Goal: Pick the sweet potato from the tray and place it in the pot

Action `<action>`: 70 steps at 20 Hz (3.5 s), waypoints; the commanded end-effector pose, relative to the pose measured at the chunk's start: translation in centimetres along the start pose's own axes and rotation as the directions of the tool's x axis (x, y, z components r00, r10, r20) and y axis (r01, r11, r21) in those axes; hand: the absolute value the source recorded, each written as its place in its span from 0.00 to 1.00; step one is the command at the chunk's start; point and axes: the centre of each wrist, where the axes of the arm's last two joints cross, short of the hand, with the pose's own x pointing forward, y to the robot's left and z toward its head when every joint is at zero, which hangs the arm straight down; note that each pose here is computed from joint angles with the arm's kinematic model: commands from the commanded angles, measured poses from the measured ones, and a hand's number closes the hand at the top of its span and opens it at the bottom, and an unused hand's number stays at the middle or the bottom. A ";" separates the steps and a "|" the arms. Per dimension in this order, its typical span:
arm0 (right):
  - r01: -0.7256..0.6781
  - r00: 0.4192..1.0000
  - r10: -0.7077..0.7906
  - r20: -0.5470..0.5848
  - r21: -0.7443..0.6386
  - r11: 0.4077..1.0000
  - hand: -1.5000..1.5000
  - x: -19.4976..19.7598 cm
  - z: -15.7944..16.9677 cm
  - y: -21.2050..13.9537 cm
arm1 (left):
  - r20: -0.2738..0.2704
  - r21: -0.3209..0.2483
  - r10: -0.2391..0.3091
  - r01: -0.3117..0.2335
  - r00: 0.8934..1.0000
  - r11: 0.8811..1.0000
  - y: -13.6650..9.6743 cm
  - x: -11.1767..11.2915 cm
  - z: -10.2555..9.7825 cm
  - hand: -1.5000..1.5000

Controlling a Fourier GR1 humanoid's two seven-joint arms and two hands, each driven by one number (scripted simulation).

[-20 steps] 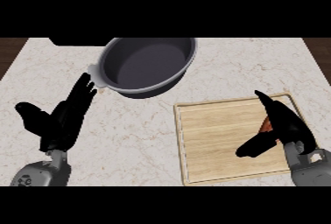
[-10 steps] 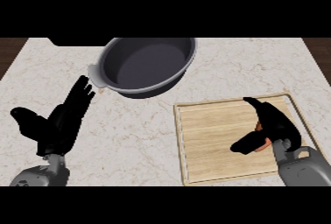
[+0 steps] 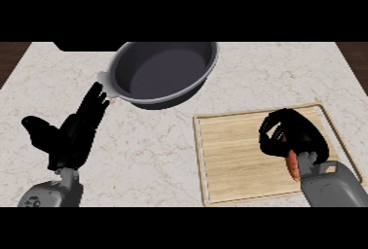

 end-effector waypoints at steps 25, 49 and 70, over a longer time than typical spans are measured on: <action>-0.027 0.752 0.314 0.579 -0.450 0.893 1.00 11.9 0.9 -10.5 | 0.008 -0.009 0.004 -0.004 1.000 1.000 0.1 0.9 1.1 0.50; 0.075 0.724 0.193 0.662 -0.354 0.932 1.00 27.7 1.8 -9.9 | 0.005 -0.044 0.001 -0.001 1.000 0.999 0.1 -0.5 0.1 0.50; 0.368 0.723 -0.312 0.616 0.039 0.929 0.00 24.8 -6.1 -4.4 | 0.012 -0.057 -0.008 0.008 1.000 0.998 -1.3 0.8 -0.3 0.50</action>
